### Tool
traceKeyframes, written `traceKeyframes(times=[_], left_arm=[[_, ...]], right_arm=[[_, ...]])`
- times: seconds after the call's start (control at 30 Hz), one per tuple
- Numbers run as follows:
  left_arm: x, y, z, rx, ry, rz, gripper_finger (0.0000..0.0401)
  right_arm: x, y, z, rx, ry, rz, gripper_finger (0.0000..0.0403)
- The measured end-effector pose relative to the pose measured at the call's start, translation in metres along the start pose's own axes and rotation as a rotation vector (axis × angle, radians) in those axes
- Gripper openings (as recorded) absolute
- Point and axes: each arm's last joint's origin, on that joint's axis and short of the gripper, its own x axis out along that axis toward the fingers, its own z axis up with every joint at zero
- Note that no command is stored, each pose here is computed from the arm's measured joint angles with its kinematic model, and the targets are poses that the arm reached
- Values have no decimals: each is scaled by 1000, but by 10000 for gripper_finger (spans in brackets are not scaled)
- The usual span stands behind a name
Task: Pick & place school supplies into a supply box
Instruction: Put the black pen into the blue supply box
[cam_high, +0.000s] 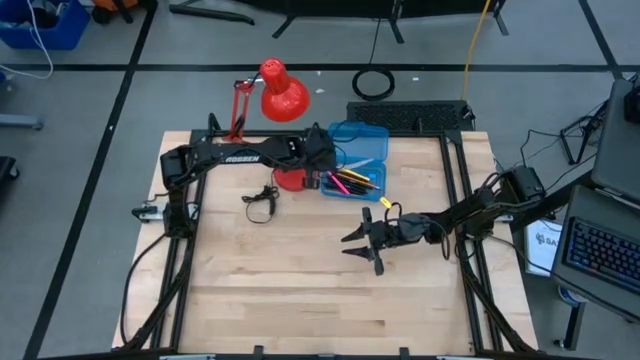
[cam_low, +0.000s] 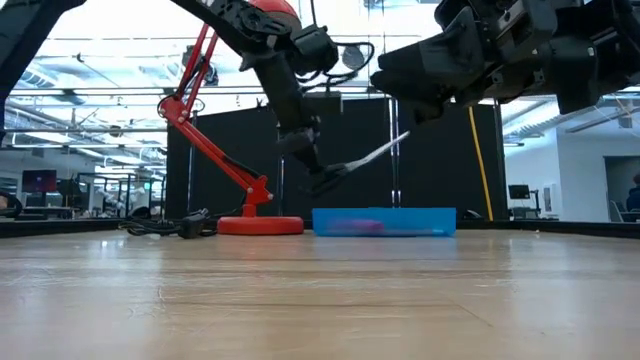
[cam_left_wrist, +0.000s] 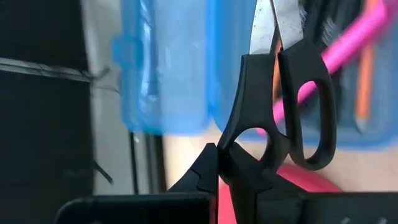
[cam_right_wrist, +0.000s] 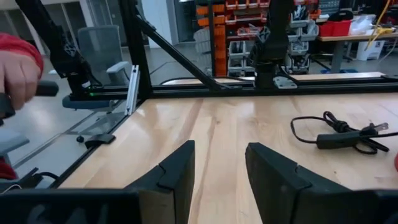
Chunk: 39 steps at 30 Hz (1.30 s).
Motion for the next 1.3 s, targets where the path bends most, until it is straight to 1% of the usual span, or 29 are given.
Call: traceKeyframes(times=[0.07, 0.33, 0.43, 0.53, 0.67, 0.8, 1.07, 1.3], left_arm=[[4, 0, 3, 21, -16, 19, 13], [26, -7, 3, 91, 11, 37, 13], [33, -10, 4, 105, 21, 66, 13], [35, -12, 4, 138, 31, 64, 13], [35, -12, 4, 143, 37, 70, 13], [35, -11, 6, 131, 14, 89, 24], [34, -12, 11, 126, -37, 80, 23], [33, -7, 17, 38, -93, 132, 64]], right_arm=[[0, 1, 1, 0, -10, 5, 130], [0, 2, 2, -4, -19, 11, 130], [0, 2, 2, -4, -19, 10, 130], [0, 2, 1, -11, -15, 9, 130], [0, 2, 1, -11, -12, 9, 130], [0, 2, 1, -11, -12, 8, 130], [0, 2, 1, -11, -12, 8, 130], [0, 2, 1, -11, -11, 8, 130]])
